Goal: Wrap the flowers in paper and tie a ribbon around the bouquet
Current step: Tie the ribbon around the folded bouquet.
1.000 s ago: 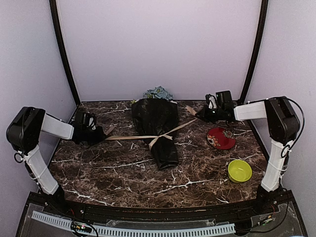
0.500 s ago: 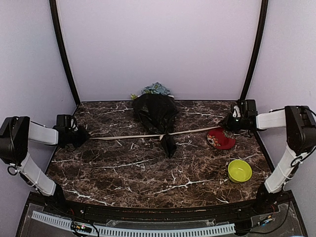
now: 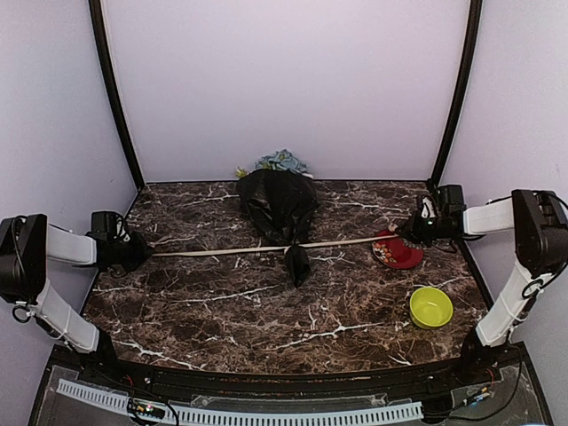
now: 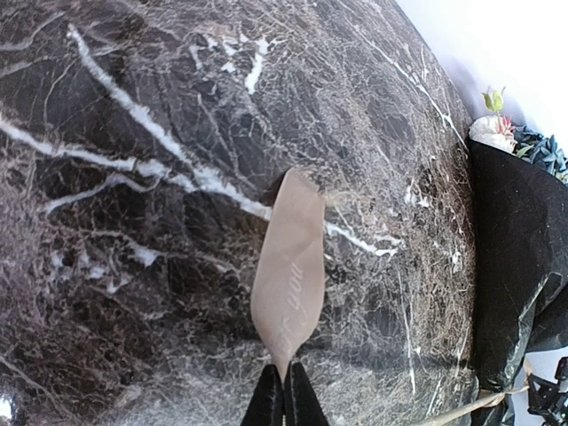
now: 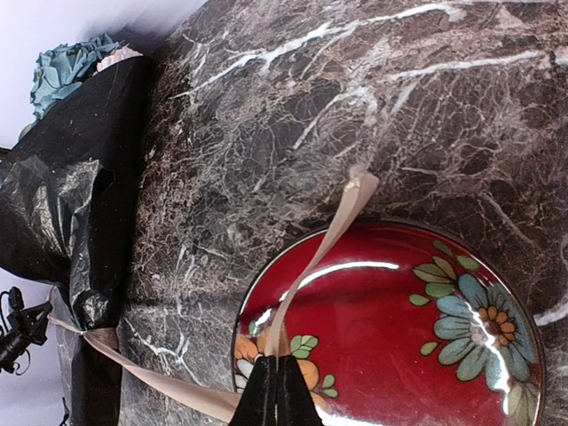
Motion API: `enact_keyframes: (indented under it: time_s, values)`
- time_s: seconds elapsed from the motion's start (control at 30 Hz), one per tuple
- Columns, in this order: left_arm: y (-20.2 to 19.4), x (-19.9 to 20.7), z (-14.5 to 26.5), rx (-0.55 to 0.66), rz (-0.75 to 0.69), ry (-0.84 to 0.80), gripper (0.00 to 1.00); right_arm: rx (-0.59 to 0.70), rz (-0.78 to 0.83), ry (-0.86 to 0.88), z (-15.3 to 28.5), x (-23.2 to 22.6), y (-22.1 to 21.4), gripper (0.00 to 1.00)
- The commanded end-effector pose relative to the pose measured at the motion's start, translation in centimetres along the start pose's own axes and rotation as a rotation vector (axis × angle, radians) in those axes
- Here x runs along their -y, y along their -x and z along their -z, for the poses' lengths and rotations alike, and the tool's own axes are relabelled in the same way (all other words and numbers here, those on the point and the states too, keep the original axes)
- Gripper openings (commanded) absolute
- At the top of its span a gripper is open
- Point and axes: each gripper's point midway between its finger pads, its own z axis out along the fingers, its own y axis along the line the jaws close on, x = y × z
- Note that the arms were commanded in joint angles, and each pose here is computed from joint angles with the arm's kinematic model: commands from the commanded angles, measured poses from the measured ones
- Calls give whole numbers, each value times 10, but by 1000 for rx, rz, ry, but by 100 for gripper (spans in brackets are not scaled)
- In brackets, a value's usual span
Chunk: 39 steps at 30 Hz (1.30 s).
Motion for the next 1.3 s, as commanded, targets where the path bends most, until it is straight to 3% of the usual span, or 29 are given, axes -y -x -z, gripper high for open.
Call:
enact_keyframes:
  time_s: [0.0,0.47,0.6,0.73,0.97,1.2,1.27]
  values:
    - [38,-57,22,183,66,211,0,162,-35,-231,27,73,37,0]
    - [43,-69,28,208,73,248,0,130,-4,-275,27,81,38,0]
    - [46,-52,29,205,38,193,0,125,34,-272,25,60,40,0]
    - [43,15,30,231,-174,126,0,58,214,-203,2,-12,31,0]
    - [15,175,43,261,-522,-222,0,-36,422,28,-17,-132,7,0]
    - [-26,300,102,319,-804,-589,0,-154,568,258,7,-201,-32,0]
    - [-41,327,122,332,-874,-682,0,-161,572,252,12,-202,-32,0]
